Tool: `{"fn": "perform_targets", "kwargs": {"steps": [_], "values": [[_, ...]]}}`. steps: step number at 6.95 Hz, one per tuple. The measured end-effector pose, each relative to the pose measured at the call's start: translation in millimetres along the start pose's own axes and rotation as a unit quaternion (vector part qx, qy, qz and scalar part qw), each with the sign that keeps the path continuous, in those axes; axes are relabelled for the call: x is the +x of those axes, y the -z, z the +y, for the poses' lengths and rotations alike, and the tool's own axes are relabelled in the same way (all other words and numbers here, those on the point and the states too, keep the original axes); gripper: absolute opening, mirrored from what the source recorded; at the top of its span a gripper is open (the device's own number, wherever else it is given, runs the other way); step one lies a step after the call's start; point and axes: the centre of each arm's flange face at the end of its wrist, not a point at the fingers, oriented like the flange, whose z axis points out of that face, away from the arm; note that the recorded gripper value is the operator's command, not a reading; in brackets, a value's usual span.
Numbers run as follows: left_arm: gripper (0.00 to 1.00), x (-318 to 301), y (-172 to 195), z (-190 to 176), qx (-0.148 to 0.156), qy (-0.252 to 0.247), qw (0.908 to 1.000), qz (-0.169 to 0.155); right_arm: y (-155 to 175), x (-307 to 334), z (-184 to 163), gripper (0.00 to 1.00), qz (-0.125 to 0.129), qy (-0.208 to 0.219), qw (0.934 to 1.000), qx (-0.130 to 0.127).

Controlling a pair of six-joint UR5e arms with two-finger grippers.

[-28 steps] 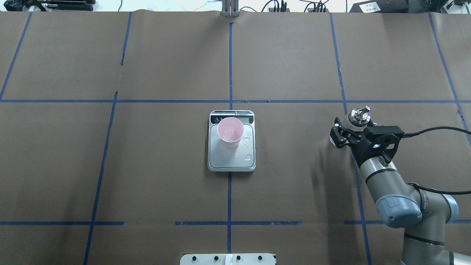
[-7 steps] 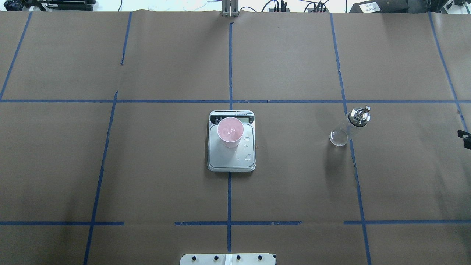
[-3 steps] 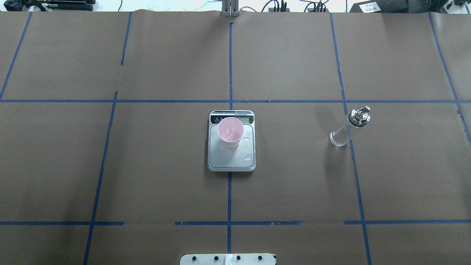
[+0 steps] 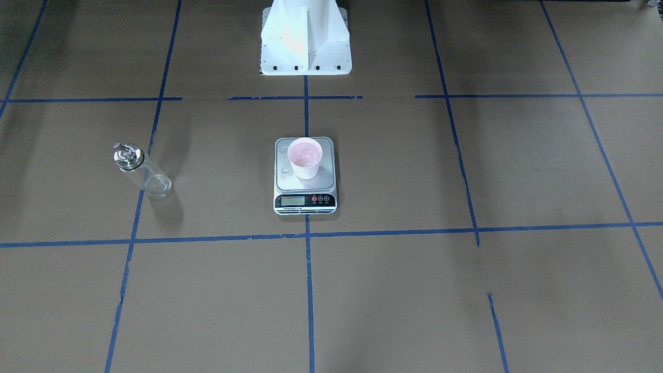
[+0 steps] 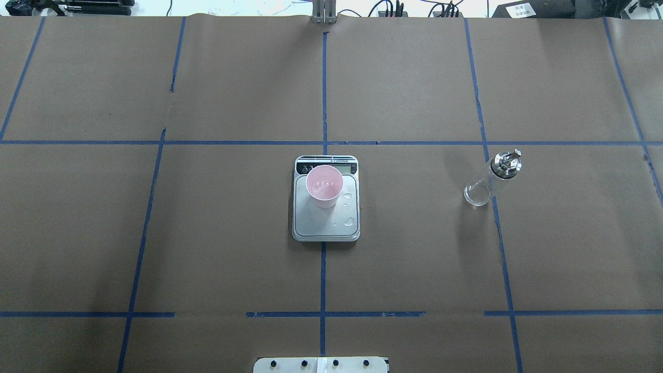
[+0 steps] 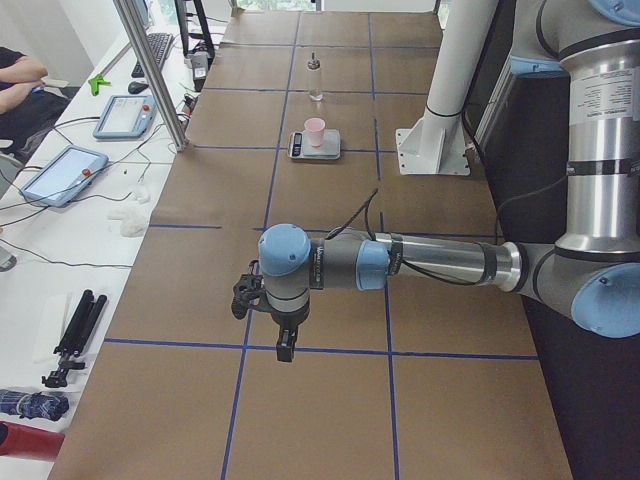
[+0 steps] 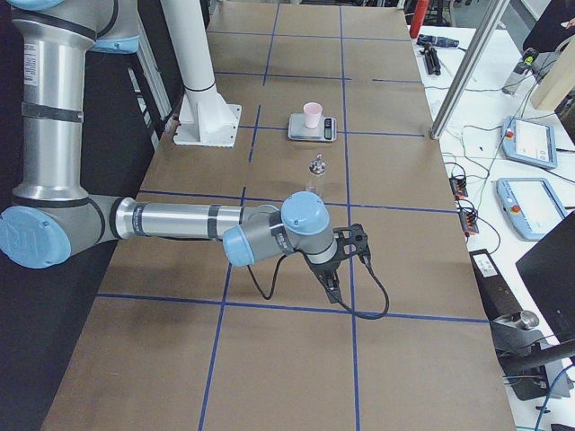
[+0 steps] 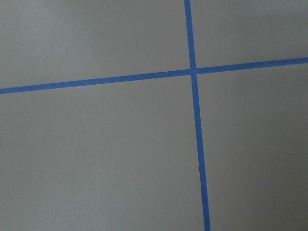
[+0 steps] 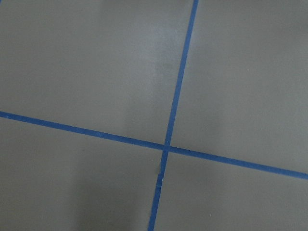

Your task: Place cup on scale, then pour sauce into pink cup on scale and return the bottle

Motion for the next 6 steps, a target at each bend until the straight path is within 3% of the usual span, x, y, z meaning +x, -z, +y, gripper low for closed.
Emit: {"fn": "perform_targets", "kwargs": {"steps": [1,3,6], "values": [[1.00,-0.8,-1.1,0.2,-0.001,0.000,1.0000,0.000,-5.8,11.4,5.2,1.00,0.002,-0.029,0.9987,-0.043],[1.00,-2.8,-4.0,0.6,-0.004,0.002,1.0000,0.000,-31.8,38.4,31.2,1.00,0.003,-0.063,0.9937,-0.093],[1.00,-2.7,-4.3,-0.4,-0.005,0.004,1.0000,0.000,-47.7,48.8,40.1,1.00,-0.003,-0.077,0.9906,-0.113]]}}
